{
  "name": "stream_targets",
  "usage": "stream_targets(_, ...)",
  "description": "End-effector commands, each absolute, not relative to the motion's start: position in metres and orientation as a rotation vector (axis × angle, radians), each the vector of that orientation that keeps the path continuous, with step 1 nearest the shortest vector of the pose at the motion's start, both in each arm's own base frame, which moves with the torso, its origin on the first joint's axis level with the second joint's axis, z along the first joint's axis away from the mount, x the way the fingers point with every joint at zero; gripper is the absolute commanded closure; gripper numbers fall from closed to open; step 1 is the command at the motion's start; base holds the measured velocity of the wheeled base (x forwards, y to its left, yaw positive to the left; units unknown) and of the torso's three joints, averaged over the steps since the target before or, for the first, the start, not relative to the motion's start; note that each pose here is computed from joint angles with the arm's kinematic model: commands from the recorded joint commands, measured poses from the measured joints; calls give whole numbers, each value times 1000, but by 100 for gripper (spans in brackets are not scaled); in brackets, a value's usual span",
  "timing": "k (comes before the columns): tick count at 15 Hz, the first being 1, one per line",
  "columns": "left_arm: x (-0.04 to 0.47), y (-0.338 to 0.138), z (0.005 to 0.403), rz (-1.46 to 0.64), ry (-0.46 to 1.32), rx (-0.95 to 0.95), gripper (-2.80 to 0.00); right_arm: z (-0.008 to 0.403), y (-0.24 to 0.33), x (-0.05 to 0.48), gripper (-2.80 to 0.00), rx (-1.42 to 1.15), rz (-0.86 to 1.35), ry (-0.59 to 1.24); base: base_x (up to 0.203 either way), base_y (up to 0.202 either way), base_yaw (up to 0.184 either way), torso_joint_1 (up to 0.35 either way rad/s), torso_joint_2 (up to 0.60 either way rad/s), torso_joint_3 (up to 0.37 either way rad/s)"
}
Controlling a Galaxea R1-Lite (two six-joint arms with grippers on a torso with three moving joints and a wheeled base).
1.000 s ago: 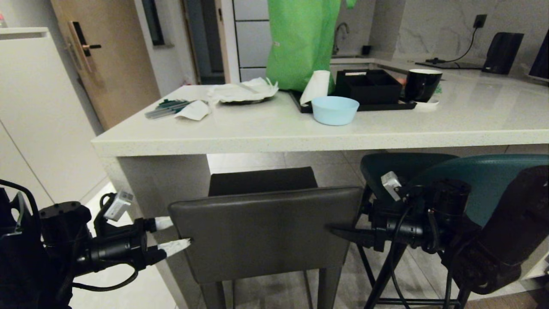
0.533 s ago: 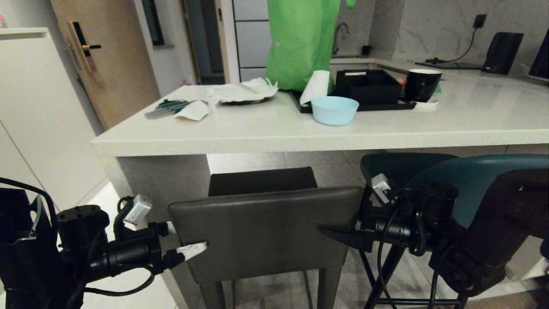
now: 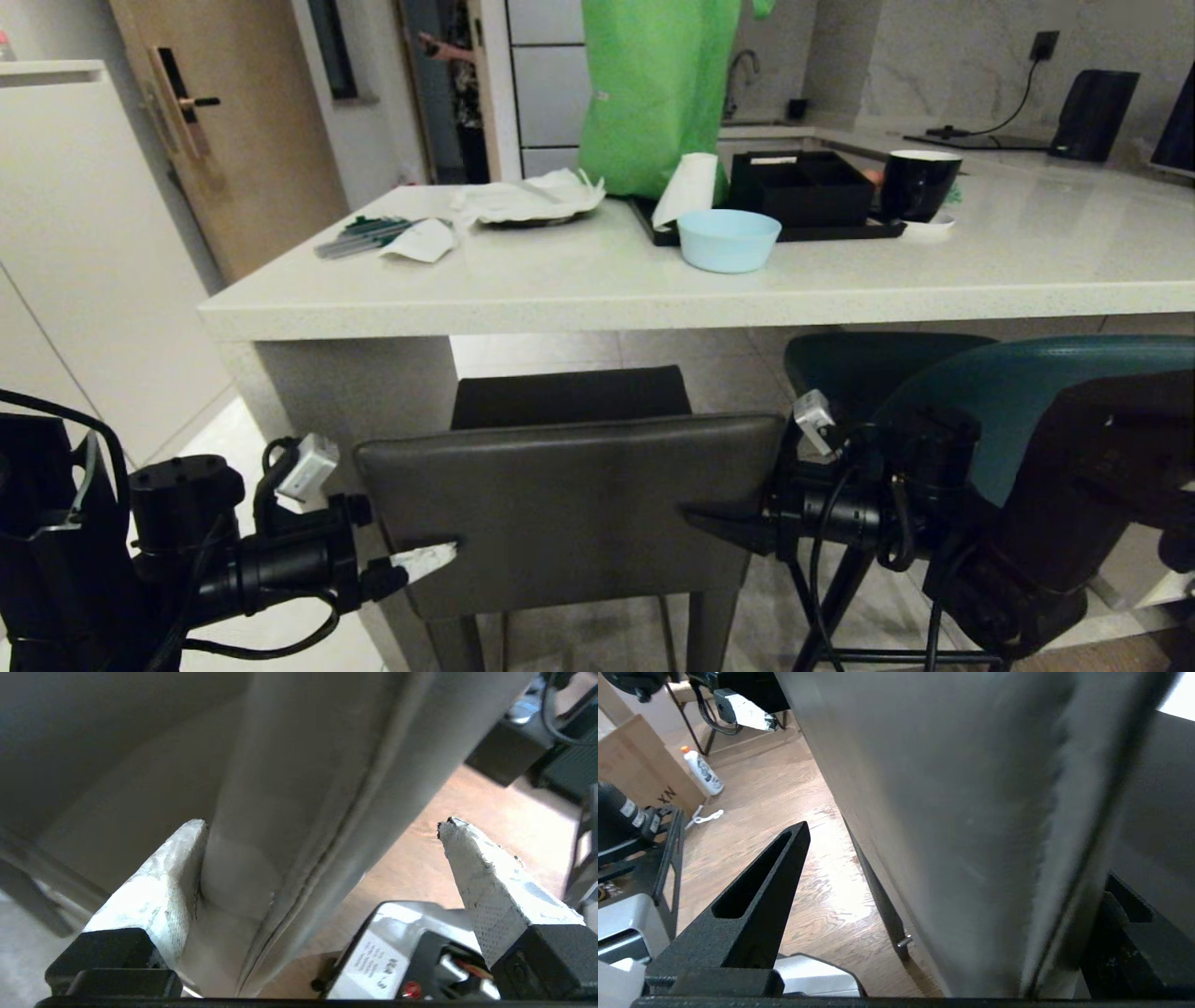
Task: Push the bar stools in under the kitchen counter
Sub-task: Pull the gray chair out from under the dining table
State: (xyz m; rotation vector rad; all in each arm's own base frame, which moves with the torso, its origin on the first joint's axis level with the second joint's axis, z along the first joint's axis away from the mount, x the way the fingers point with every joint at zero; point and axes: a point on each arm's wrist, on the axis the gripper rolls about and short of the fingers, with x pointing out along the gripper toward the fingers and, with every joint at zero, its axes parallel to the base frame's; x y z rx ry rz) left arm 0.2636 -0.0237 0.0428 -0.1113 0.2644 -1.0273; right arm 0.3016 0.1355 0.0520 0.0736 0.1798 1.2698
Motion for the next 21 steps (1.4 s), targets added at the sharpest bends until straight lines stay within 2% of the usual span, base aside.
stream_targets(1, 260, -23, 43, -1022, 262, -101, -280, 44, 142, 299, -280, 78, 1285, 197, 0, 0, 0, 0, 0, 0)
stream_targets(6, 251, -23, 42, -1014, 277, -96, -280, 46, 143, 300, -280, 105, 1260, 193, -25, 0, 0, 3, 0, 0)
stream_targets(21, 243, -23, 53, -1008, 252, -82, -280, 54, 142, 298, -280, 100, 1262, 172, -194, 0, -2, 2, 2, 3)
